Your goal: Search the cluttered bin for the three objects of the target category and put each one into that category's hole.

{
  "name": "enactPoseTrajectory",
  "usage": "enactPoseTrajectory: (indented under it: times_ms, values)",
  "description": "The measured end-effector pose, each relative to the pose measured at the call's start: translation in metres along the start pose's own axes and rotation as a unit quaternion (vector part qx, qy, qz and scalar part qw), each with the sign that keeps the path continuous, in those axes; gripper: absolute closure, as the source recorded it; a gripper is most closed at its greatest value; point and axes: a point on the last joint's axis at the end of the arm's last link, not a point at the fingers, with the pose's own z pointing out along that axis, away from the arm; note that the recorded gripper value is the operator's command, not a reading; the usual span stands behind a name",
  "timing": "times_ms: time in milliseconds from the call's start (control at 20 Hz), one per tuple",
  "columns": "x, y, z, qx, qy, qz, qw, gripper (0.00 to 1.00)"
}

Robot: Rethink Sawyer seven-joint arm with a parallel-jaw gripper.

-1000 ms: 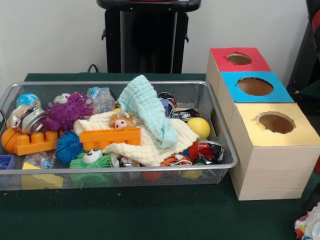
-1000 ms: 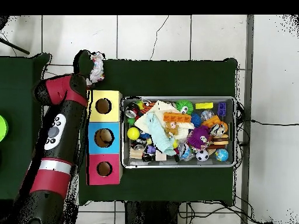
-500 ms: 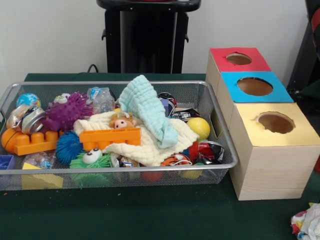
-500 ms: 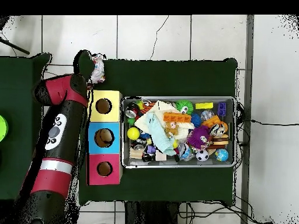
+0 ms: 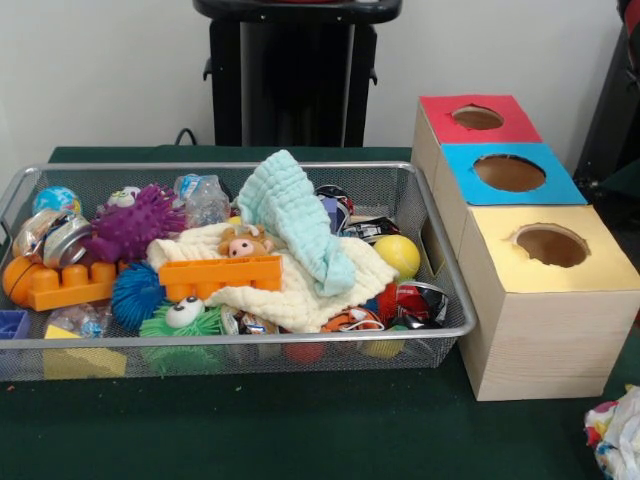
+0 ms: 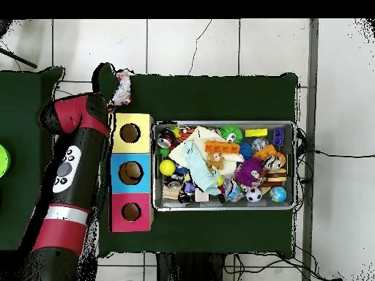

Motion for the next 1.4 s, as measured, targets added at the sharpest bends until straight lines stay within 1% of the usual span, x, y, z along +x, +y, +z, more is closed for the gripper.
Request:
enactPoseTrajectory:
  times_ms: [100,150,250,400,550,650,800,900,950,1050,1150,1250,1300,1400]
  values:
    - [-0.005,0.002,-0.009,-0.002,0.000,0.003,1.0000,1.00]
    - [-0.014,0.006,-0.024,-0.007,0.002,0.010,0.9999,1.00]
    - [-0.020,0.008,-0.031,-0.009,0.003,0.014,0.9999,1.00]
    - [-0.044,0.013,-0.055,-0.011,0.000,0.023,0.9997,1.00]
    - [-0.079,0.016,-0.083,-0.003,0.000,0.031,0.9995,1.00]
    - [-0.094,0.016,-0.094,0.001,0.000,0.032,0.9995,1.00]
    - [-0.130,0.013,-0.117,0.008,0.003,0.033,0.9994,1.00]
    - [-0.148,0.010,-0.127,0.010,0.006,0.032,0.9994,1.00]
    - [-0.167,0.006,-0.139,0.011,0.009,0.028,0.9995,1.00]
    - [-0.189,0.001,-0.152,0.011,0.010,0.019,0.9997,1.00]
    - [-0.204,-0.002,-0.163,0.008,0.011,0.012,0.9998,1.00]
    - [-0.214,-0.004,-0.171,0.007,0.011,0.005,0.9999,1.00]
    - [-0.224,-0.007,-0.179,0.005,0.010,0.000,0.9999,1.00]
    - [-0.232,-0.008,-0.186,0.003,0.008,-0.004,1.0000,1.00]
